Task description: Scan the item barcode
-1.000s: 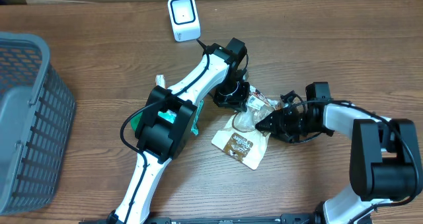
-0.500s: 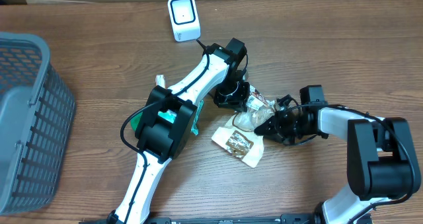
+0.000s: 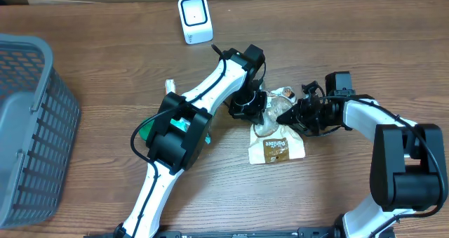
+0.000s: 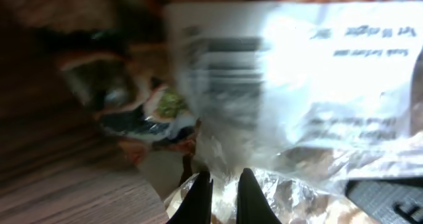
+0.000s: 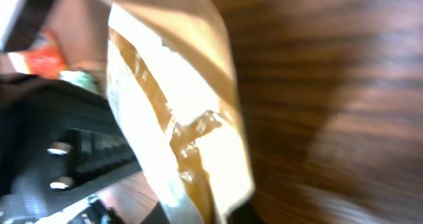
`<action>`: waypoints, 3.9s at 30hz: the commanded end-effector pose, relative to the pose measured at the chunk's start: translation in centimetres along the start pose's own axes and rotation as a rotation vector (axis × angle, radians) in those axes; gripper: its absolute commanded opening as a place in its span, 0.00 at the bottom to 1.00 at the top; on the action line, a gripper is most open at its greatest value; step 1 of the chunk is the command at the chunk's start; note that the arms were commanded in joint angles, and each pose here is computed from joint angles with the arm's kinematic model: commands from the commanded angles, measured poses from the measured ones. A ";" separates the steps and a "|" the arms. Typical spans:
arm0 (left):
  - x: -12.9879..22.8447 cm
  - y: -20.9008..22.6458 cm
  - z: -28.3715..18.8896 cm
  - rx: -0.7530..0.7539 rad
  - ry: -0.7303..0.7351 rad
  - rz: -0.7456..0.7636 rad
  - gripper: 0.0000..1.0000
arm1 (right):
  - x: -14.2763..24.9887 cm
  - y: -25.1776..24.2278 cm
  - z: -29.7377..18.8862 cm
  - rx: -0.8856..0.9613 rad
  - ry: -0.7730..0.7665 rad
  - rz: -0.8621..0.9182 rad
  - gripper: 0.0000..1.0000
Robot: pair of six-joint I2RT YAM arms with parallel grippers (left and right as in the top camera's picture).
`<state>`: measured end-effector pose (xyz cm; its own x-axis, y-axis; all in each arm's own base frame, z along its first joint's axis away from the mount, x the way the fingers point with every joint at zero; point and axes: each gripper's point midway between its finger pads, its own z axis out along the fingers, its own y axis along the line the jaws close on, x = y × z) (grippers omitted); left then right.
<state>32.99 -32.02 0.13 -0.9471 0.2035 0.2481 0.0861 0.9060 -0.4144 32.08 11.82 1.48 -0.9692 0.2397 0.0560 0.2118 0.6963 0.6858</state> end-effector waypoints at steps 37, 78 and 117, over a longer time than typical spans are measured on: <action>0.1 0.5 2.7 -0.048 0.022 0.005 0.04 | 4.0 -7.3 0.1 -0.015 -0.027 0.161 0.63; -2.9 -0.7 -12.5 -0.067 -0.293 0.055 0.04 | 2.7 -3.1 -0.3 -0.147 -0.079 0.023 0.04; 6.5 18.2 -40.0 -0.295 -0.738 -0.075 0.24 | 4.2 2.1 -4.5 -0.218 -0.043 -0.142 0.04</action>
<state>41.00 0.65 28.03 -0.9130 -0.1758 -0.3681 -0.1110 0.9754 -0.1905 26.60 11.16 4.70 -0.9783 0.2069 0.0092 0.1282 0.5701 0.8115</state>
